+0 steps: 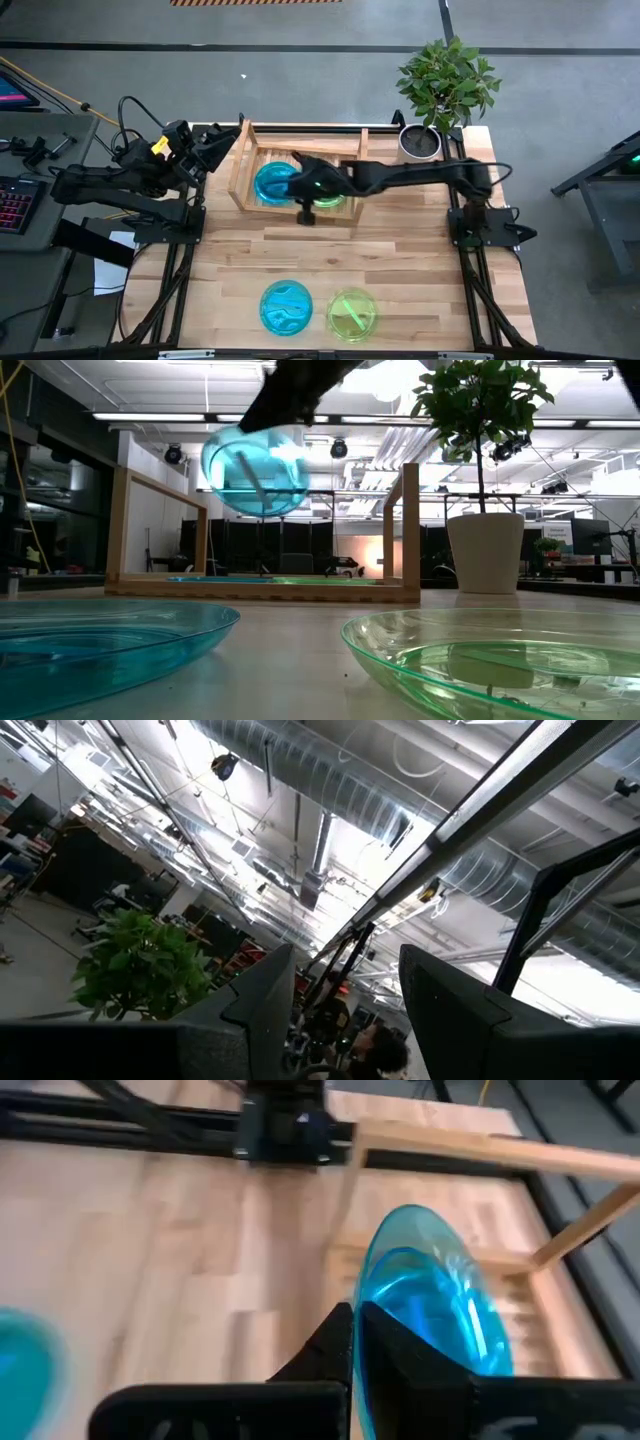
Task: Place and stack plates onto a shelf
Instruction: Stack the transparent blue plate on top of the transparent blue plate on the shelf, then stack the transparent blue plate on top the transparent blue plate on the shelf
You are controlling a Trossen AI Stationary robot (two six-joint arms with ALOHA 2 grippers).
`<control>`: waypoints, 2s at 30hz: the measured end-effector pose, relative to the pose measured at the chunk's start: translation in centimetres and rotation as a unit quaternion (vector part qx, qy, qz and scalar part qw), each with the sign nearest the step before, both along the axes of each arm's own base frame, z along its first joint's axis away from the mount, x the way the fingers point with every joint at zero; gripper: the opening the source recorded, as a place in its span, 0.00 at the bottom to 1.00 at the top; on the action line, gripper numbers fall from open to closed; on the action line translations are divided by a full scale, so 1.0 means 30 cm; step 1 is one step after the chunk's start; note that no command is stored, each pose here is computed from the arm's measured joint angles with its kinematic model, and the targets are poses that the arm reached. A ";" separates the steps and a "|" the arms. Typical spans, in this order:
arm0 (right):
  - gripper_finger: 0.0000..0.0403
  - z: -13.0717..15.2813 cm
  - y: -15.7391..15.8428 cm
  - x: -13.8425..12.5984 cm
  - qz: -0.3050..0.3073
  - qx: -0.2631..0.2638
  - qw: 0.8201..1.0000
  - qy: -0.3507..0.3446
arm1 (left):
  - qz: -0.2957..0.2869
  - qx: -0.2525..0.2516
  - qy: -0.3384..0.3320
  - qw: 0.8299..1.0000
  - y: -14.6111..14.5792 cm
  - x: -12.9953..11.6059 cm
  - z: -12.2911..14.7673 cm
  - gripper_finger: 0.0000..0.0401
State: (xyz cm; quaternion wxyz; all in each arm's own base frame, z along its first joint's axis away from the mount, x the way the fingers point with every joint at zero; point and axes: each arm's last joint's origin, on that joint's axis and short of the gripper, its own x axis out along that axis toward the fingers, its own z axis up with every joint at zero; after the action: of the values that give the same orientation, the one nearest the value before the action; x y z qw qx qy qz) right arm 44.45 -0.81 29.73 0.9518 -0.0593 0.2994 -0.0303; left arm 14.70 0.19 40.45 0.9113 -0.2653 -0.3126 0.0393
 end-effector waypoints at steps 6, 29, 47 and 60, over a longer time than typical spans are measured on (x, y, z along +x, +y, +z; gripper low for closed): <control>0.00 -0.086 -0.073 0.123 0.001 -0.053 0.998 0.023 | 0.000 0.000 0.000 1.000 0.000 0.000 0.000 0.43; 0.00 -0.410 -0.119 0.280 -0.002 -0.090 0.994 0.059 | 0.000 0.001 0.029 1.000 -0.001 0.011 -0.016 0.43; 0.52 -0.369 -0.133 0.258 -0.047 -0.072 0.994 0.067 | 0.000 0.001 0.032 0.999 -0.001 0.012 -0.018 0.43; 0.57 -0.172 -0.094 0.088 0.018 0.060 0.983 0.174 | 0.000 0.003 0.075 0.997 -0.001 0.026 -0.042 0.43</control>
State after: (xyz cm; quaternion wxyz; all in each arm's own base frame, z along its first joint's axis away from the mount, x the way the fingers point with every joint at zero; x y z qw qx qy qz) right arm 47.09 -3.64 24.58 0.8875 -0.0114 0.4605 0.0156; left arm 15.47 0.16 39.18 0.9329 -0.2584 -0.2439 0.0584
